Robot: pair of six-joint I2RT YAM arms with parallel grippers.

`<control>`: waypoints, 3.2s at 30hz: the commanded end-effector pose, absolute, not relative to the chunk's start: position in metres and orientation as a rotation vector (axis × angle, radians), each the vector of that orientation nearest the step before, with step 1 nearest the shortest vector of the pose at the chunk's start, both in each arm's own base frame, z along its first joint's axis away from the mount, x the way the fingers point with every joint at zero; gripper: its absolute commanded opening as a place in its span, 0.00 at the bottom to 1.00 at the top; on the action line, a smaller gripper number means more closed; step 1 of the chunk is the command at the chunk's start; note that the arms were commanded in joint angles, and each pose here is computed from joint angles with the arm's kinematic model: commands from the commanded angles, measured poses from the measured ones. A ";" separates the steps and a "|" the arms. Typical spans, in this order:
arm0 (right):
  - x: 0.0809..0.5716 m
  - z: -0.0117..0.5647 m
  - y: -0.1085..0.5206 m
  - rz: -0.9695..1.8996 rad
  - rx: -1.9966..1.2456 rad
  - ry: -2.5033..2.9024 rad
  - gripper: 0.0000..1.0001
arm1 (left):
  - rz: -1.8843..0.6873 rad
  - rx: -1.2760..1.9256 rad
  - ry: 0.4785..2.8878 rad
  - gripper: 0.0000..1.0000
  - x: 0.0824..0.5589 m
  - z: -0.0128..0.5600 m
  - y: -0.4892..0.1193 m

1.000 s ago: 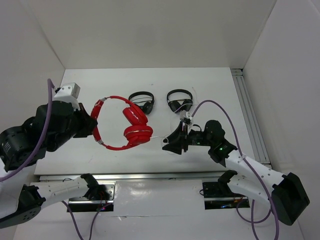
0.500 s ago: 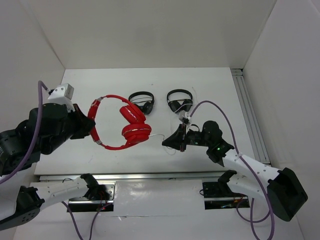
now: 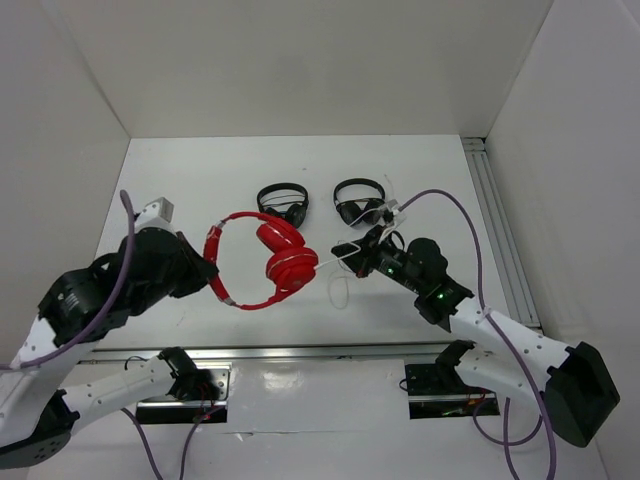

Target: Wrap the headphones

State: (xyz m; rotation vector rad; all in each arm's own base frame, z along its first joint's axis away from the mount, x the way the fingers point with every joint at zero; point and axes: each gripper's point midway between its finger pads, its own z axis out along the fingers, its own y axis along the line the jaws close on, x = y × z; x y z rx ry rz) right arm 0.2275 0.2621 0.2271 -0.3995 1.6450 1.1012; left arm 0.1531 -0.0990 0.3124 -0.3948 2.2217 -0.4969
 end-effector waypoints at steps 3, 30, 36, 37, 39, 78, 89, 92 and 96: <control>0.263 0.224 0.258 0.894 -0.193 1.756 0.00 | -0.818 -0.533 2.169 0.00 0.175 0.324 -0.158; 0.227 0.168 0.353 1.114 -0.352 1.750 0.16 | -1.195 -0.833 1.954 0.00 0.184 0.303 -0.179; 0.223 0.149 0.368 1.198 -0.374 1.742 0.16 | -1.233 -0.878 1.932 0.00 0.187 0.300 -0.181; 0.223 0.148 0.369 1.205 -0.367 1.744 0.12 | -1.254 -0.890 1.917 0.00 0.188 0.304 -0.182; 0.222 0.136 0.371 1.202 -0.378 1.768 0.00 | -1.243 -0.896 1.915 0.00 0.190 0.299 -0.182; 0.208 0.095 0.414 0.848 -0.300 1.953 0.00 | -0.991 -1.243 1.703 0.00 0.206 0.300 -0.118; 0.206 0.126 0.415 0.945 -0.216 1.803 0.00 | -1.054 -1.397 1.685 0.00 0.208 0.286 -0.125; 0.210 0.122 0.410 0.911 -0.183 1.816 0.00 | -1.068 -1.469 1.651 0.00 0.211 0.283 -0.125; 0.214 0.110 0.411 0.813 -0.164 1.854 0.00 | -1.075 -1.521 1.618 0.00 0.219 0.280 -0.129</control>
